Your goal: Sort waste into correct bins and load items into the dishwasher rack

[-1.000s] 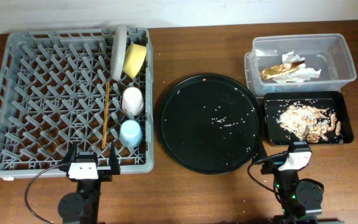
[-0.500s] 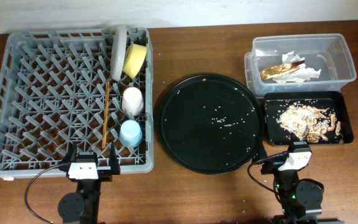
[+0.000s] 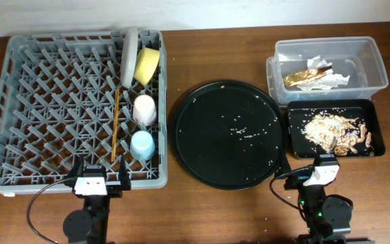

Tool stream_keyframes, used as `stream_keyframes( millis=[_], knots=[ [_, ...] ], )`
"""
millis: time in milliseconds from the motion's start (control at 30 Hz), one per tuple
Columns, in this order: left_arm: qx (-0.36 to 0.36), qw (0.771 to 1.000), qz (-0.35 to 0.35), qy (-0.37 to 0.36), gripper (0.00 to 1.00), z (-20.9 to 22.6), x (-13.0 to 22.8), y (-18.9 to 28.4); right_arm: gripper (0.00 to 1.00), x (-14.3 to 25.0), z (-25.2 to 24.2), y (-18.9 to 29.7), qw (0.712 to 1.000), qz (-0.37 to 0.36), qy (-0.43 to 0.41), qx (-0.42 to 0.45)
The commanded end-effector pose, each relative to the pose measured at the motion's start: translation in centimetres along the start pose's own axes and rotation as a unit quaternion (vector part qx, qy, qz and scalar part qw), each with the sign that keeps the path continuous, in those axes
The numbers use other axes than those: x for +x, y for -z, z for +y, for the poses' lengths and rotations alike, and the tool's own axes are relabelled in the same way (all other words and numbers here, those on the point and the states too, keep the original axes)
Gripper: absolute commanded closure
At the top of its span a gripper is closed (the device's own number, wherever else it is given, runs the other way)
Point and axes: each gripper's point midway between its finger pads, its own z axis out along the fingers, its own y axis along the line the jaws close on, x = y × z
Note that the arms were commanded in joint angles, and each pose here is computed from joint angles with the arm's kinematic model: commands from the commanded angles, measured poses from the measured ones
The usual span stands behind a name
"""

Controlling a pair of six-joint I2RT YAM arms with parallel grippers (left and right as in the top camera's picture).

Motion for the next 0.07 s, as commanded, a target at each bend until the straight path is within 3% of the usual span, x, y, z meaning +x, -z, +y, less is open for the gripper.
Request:
stream_keyframes(
  millis=[0,33],
  knots=[
    [0.002,1.0,-0.001,-0.006,0.01,-0.07,0.03,0.03,0.02,0.27,-0.04,-0.03,1.0,0.001,-0.001,0.0],
    [0.002,1.0,-0.002,-0.007,0.01,-0.07,0.03,0.03,0.01,0.27,-0.03,-0.03,1.0,0.001,-0.001,-0.001]
  ],
)
